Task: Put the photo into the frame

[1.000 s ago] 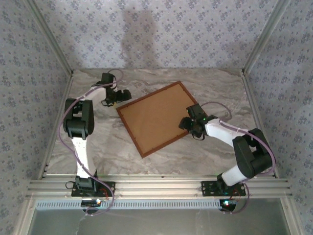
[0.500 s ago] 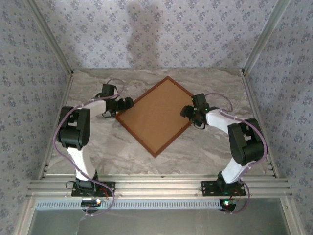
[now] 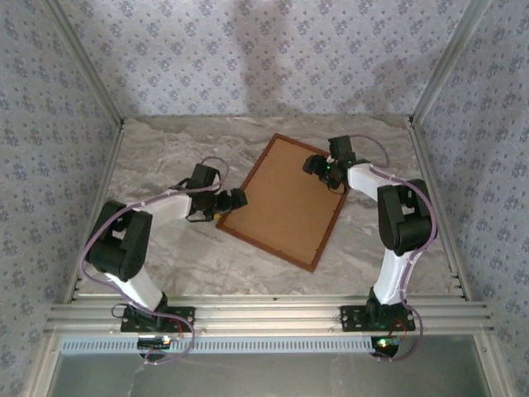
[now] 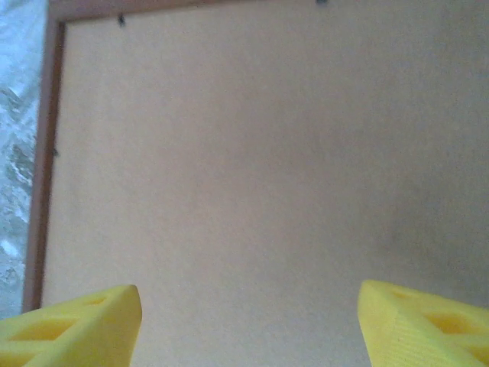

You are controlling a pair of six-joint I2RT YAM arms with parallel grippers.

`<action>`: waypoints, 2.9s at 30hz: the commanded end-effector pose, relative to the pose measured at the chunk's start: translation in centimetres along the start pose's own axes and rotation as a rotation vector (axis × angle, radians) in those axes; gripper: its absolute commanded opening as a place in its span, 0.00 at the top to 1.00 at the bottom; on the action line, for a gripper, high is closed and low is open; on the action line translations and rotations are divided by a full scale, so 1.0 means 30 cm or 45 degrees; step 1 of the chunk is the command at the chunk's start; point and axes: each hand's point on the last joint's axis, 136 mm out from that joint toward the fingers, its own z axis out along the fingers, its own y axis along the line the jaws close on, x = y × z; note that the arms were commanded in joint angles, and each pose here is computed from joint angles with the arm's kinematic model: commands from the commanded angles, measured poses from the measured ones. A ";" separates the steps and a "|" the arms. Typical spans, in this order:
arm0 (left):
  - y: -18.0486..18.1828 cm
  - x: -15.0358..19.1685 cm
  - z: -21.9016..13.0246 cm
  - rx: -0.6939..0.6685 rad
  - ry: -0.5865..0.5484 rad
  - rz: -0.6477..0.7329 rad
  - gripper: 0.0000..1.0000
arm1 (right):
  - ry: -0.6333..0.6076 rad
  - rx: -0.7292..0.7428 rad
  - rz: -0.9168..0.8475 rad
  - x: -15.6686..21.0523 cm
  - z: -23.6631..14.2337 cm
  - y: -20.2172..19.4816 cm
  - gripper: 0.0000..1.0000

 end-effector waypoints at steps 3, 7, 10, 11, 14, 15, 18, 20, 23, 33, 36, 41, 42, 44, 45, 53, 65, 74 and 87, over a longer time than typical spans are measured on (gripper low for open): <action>-0.135 0.091 0.003 0.136 0.065 0.002 0.08 | 0.008 -0.066 -0.223 -0.049 -0.086 0.069 0.24; -0.185 0.116 0.022 0.232 0.098 -0.036 0.08 | 0.057 -0.062 -0.398 -0.001 -0.177 0.099 0.27; -0.160 0.055 -0.016 0.222 0.034 -0.052 0.07 | 0.116 -0.100 -0.523 0.090 -0.228 0.143 0.29; -0.143 0.023 -0.040 0.217 0.004 -0.061 0.07 | 0.149 -0.105 -0.570 0.136 -0.241 0.155 0.30; -0.069 -0.077 -0.114 0.174 -0.081 -0.085 0.07 | 0.256 -0.150 -0.729 0.281 -0.269 0.209 0.34; -0.039 -0.105 -0.136 0.149 -0.103 -0.096 0.07 | 0.274 -0.175 -0.791 0.322 -0.278 0.241 0.35; 0.017 -0.180 -0.202 0.126 -0.173 -0.128 0.06 | 0.450 -0.188 -0.987 0.521 -0.275 0.261 0.34; 0.044 -0.213 -0.236 0.127 -0.217 -0.153 0.05 | 0.554 -0.202 -1.095 0.631 -0.273 0.274 0.33; 0.076 -0.236 -0.264 0.122 -0.255 -0.190 0.02 | 0.604 -0.276 -1.229 0.728 -0.275 0.346 0.31; 0.160 -0.195 -0.269 0.148 -0.259 -0.317 0.01 | 0.761 -0.244 -1.687 0.913 -0.192 0.372 0.32; 0.158 -0.168 -0.254 0.176 -0.217 -0.321 0.02 | 0.793 -0.232 -1.790 0.945 -0.181 0.379 0.34; 0.182 -0.135 -0.242 0.165 -0.207 -0.335 0.02 | 0.799 -0.136 -1.981 0.988 -0.147 0.340 0.37; 0.185 -0.133 -0.239 0.165 -0.207 -0.339 0.01 | 0.795 -0.115 -1.993 0.988 -0.137 0.330 0.39; 0.185 -0.131 -0.234 0.175 -0.207 -0.349 0.02 | 0.768 -0.064 -2.019 0.982 -0.121 0.311 0.43; 0.185 -0.131 -0.233 0.180 -0.206 -0.353 0.01 | 0.743 -0.058 -2.033 0.977 -0.112 0.314 0.44; 0.148 -0.130 -0.221 0.269 -0.181 -0.371 0.01 | 0.672 0.066 -2.124 0.950 -0.064 0.264 0.48; 0.121 -0.101 -0.196 0.289 -0.124 -0.338 0.02 | 0.679 -0.083 -2.117 0.995 -0.062 0.281 0.87; 0.046 -0.032 -0.138 0.361 0.029 -0.285 0.02 | 0.688 -0.296 -2.022 0.959 -0.133 0.377 1.00; -0.011 0.037 -0.072 0.440 0.155 -0.298 0.01 | 0.481 -0.360 -1.994 0.864 -0.167 0.465 1.00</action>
